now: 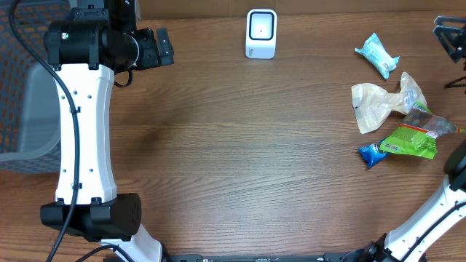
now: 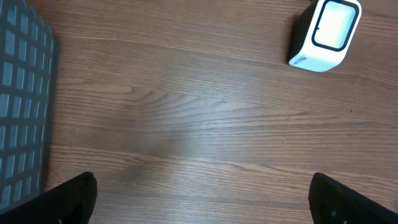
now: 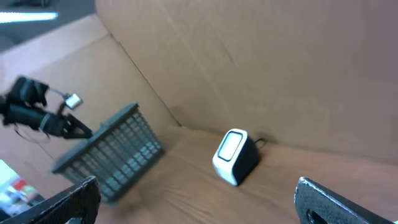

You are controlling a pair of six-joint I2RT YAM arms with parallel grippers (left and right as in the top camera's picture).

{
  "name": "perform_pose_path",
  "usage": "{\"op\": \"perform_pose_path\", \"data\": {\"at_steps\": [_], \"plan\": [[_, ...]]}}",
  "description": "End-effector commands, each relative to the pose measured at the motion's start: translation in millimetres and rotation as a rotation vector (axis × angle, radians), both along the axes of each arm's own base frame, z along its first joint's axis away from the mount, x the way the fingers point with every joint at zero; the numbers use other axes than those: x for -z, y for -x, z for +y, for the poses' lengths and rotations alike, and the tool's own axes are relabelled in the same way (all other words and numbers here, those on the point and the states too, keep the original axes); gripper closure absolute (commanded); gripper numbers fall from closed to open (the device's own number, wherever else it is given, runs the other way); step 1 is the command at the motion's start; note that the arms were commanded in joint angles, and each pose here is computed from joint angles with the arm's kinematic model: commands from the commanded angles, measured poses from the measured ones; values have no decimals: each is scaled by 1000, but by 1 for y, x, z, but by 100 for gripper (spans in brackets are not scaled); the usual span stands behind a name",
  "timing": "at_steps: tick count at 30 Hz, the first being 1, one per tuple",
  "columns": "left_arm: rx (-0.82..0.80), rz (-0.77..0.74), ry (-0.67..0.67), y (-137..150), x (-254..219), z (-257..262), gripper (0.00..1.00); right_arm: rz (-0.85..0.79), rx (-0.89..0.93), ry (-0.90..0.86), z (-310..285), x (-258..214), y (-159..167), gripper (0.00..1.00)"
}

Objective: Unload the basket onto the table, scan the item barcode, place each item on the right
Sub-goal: 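Lower the mint-green pack at the upper right and open the right gripper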

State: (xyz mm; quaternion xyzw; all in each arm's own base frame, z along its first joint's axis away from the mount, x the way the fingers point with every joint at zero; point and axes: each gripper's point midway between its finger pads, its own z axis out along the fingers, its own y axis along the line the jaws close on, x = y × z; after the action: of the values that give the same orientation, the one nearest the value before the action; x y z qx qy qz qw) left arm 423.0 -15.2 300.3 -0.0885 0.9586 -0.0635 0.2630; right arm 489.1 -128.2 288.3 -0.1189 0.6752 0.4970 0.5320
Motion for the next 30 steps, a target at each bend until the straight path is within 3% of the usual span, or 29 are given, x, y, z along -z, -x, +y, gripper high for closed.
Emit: {"op": "perform_pose_path", "data": {"at_steps": [1,9,15,17,22,27,30], "plan": [[-8,-21,13,2,-8,-1,0,148,-86,-14,26,-13,11,0],[-8,-21,13,3,-8,-1,0,221,-194,-60,78,-30,1,0],[-8,-21,13,3,-8,-1,0,433,-200,-299,106,-30,-34,0],[-8,-21,13,3,-8,-1,0,484,-140,-422,108,-32,-55,0],[-10,-21,13,3,-8,-1,0,483,-43,-501,103,-29,-77,0],[-9,-21,13,2,-8,-1,0,595,128,-497,98,18,-107,0],[-8,-21,13,3,-8,-1,0,648,194,-406,105,48,-113,0]]}}
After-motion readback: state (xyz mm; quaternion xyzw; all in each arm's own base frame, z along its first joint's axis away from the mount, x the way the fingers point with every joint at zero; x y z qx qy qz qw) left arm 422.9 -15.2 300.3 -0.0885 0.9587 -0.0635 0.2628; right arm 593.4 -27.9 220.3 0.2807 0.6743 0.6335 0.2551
